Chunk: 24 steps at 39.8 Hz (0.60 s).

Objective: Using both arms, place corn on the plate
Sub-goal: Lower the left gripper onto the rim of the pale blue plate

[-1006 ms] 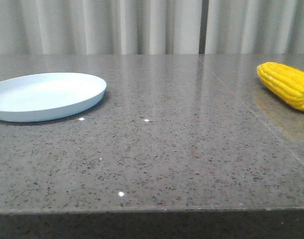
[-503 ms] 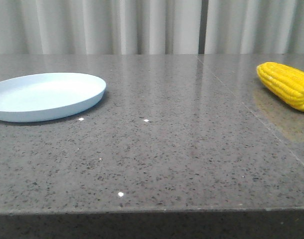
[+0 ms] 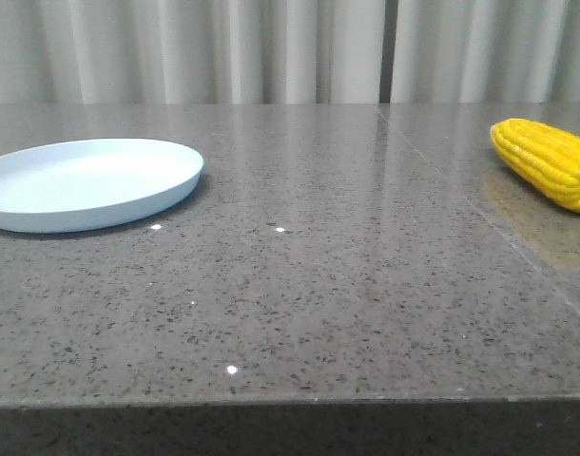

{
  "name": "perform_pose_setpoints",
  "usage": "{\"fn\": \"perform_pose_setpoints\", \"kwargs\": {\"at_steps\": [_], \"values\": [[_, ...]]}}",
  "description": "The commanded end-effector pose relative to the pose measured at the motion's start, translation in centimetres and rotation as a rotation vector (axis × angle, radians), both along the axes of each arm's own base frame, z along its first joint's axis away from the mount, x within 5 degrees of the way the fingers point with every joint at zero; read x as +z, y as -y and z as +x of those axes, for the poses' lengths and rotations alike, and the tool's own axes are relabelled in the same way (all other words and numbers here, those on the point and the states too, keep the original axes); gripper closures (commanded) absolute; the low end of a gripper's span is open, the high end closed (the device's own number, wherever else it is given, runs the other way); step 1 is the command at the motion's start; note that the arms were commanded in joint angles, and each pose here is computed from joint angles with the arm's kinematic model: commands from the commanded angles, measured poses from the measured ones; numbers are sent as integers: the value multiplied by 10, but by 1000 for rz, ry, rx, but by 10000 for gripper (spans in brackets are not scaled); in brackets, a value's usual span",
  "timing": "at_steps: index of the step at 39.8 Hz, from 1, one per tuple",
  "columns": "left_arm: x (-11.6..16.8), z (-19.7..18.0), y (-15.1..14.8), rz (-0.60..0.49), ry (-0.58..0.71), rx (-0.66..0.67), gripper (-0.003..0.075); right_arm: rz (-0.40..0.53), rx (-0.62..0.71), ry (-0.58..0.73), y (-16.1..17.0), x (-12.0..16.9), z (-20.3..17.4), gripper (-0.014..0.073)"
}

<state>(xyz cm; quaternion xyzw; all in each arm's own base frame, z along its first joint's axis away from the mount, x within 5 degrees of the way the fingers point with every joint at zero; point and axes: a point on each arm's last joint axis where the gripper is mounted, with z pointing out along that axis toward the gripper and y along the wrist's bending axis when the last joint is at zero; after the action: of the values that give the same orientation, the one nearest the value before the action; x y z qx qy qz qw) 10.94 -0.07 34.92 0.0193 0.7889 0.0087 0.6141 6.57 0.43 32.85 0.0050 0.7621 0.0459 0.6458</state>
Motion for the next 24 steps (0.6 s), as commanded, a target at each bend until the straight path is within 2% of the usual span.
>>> {"fn": "perform_pose_setpoints", "kwargs": {"at_steps": [1, 8, 12, 18, 24], "values": [[12, 29, 5, -42, -31, -33, 154, -3, 0, 103, 0, 18, 1, 25], [6, 69, 25, -28, -206, -138, 154, -3, 0, 103, 0, 18, 1, 25], [-1, 98, 37, -13, -352, -179, 154, -3, 0, 103, 0, 18, 1, 25], [-14, 138, 45, 2, -573, -188, 155, -3, 0, 96, 0, 17, 1, 25], [-30, 172, 50, 9, -710, -186, 155, -3, 0, 96, 0, 17, 1, 25]]}}
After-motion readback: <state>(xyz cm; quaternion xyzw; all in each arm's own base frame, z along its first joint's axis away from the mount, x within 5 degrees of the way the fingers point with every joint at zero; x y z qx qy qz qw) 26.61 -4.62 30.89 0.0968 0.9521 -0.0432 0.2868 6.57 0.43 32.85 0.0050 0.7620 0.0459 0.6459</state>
